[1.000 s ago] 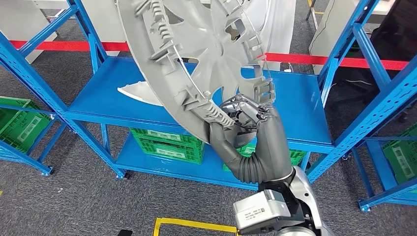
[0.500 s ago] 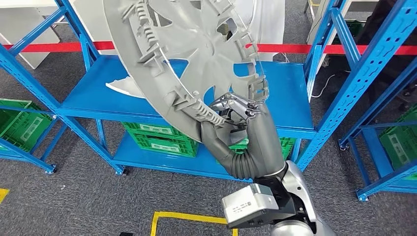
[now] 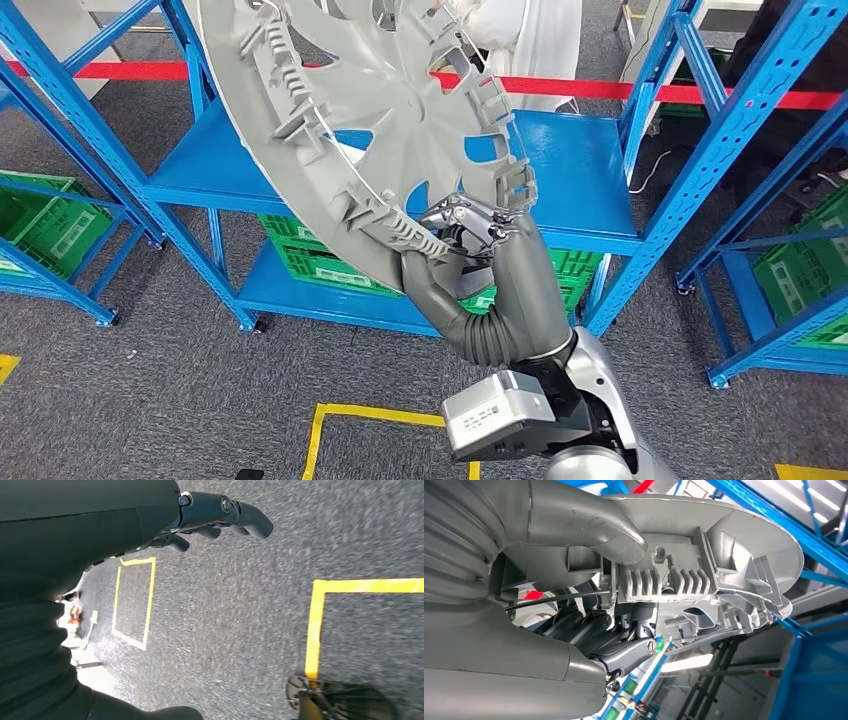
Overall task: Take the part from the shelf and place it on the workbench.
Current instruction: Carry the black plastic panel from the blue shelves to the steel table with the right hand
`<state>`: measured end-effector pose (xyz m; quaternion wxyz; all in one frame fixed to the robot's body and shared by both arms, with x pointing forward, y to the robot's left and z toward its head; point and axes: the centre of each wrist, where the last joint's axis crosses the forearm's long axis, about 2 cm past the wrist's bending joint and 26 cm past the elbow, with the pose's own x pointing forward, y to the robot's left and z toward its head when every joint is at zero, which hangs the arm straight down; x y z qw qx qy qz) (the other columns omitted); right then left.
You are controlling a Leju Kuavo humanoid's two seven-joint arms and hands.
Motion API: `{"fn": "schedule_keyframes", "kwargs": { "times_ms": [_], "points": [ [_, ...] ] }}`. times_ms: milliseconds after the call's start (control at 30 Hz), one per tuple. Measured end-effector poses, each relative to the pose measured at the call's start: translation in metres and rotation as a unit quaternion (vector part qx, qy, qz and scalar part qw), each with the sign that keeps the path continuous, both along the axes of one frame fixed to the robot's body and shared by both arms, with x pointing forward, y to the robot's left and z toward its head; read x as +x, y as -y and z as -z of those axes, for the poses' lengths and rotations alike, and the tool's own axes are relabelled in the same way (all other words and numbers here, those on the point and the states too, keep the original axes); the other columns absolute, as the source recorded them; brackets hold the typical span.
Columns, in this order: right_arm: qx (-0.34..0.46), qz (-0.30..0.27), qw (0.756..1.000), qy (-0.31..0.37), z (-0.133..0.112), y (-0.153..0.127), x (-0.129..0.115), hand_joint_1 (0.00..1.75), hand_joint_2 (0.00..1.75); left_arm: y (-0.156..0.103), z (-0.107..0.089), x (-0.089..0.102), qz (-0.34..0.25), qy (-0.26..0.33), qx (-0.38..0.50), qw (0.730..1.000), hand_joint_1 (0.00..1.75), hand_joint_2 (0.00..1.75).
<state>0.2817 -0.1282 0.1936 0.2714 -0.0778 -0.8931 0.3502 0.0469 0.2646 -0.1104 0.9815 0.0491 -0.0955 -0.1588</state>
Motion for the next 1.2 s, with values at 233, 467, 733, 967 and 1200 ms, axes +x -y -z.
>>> {"fn": "schedule_keyframes", "kwargs": {
  "times_ms": [233,467,733,967,1200],
  "points": [
    [-0.002,-0.005,1.000,-0.001,-0.0023,-0.0021,0.0020,1.75,1.75,0.0008,0.0000,-0.0006,0.000,-0.003,0.003,1.000,0.00,1.75],
    [-0.001,-0.007,1.000,-0.001,-0.0042,-0.0039,0.0041,1.75,1.75,0.0009,0.0001,-0.0016,0.001,-0.006,0.003,1.000,0.00,1.75],
    [0.000,-0.007,1.000,-0.002,-0.0045,-0.0054,0.0045,1.75,1.75,-0.0006,-0.0004,0.0036,0.000,0.001,0.005,1.000,0.00,1.75],
    [-0.003,-0.006,1.000,-0.003,-0.0034,-0.0045,0.0055,1.75,1.75,0.0006,-0.0005,0.0032,-0.001,0.000,0.004,1.000,0.00,1.75],
    [-0.003,-0.005,1.000,-0.004,-0.0032,-0.0047,0.0060,1.75,1.75,0.0006,-0.0004,0.0027,-0.002,0.000,0.004,1.000,0.00,1.75]
  ]
}}
